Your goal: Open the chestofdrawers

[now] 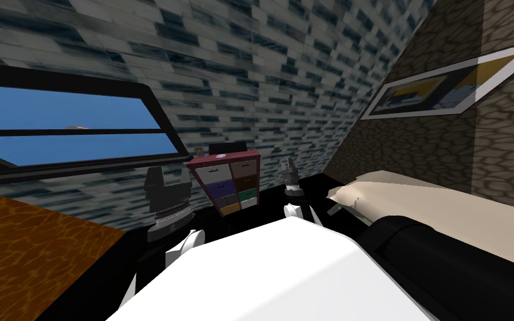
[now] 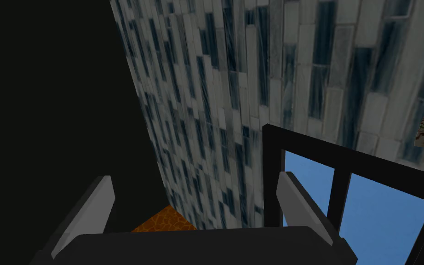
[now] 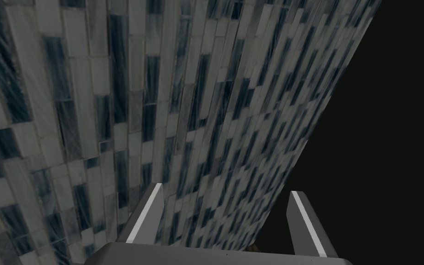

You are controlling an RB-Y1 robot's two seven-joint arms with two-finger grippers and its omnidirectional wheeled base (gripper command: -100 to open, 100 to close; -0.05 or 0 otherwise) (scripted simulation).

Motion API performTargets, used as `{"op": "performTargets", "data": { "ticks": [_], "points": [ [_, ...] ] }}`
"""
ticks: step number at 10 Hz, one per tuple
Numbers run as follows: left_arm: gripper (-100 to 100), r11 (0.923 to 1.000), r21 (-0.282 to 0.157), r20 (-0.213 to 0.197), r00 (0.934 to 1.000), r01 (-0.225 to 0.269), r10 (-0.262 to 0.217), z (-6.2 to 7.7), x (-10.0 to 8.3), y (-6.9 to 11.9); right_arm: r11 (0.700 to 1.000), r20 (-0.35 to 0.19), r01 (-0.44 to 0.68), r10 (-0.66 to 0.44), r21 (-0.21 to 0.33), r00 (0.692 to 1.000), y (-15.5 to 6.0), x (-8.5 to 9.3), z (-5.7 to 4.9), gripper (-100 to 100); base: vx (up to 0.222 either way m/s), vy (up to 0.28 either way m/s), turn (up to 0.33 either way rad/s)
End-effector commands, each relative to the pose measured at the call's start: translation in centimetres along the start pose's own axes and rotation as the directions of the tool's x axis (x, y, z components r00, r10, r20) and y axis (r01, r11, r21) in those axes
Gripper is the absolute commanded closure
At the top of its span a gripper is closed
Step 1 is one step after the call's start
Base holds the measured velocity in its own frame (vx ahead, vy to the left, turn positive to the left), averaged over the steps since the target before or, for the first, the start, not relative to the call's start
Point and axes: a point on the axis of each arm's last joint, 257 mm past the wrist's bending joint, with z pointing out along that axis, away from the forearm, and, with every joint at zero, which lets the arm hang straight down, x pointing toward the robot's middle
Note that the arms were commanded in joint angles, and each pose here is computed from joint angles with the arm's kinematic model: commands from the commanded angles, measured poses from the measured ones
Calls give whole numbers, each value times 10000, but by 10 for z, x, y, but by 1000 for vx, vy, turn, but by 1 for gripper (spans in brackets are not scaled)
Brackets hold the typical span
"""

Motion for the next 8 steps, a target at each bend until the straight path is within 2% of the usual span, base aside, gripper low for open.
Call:
{"op": "performTargets", "data": {
  "ticks": [1, 8],
  "points": [
    [0, 10000, 0, 0, 10000, 0, 0, 0, 0, 0, 10000, 0, 0, 0, 0, 10000, 0, 0, 0, 0, 0, 0, 0],
    [0, 10000, 4, 0, 10000, 0, 0, 0, 0, 0, 10000, 0, 0, 0, -4, 10000, 0, 0, 0, 0, 0, 0, 0]
  ]
}}
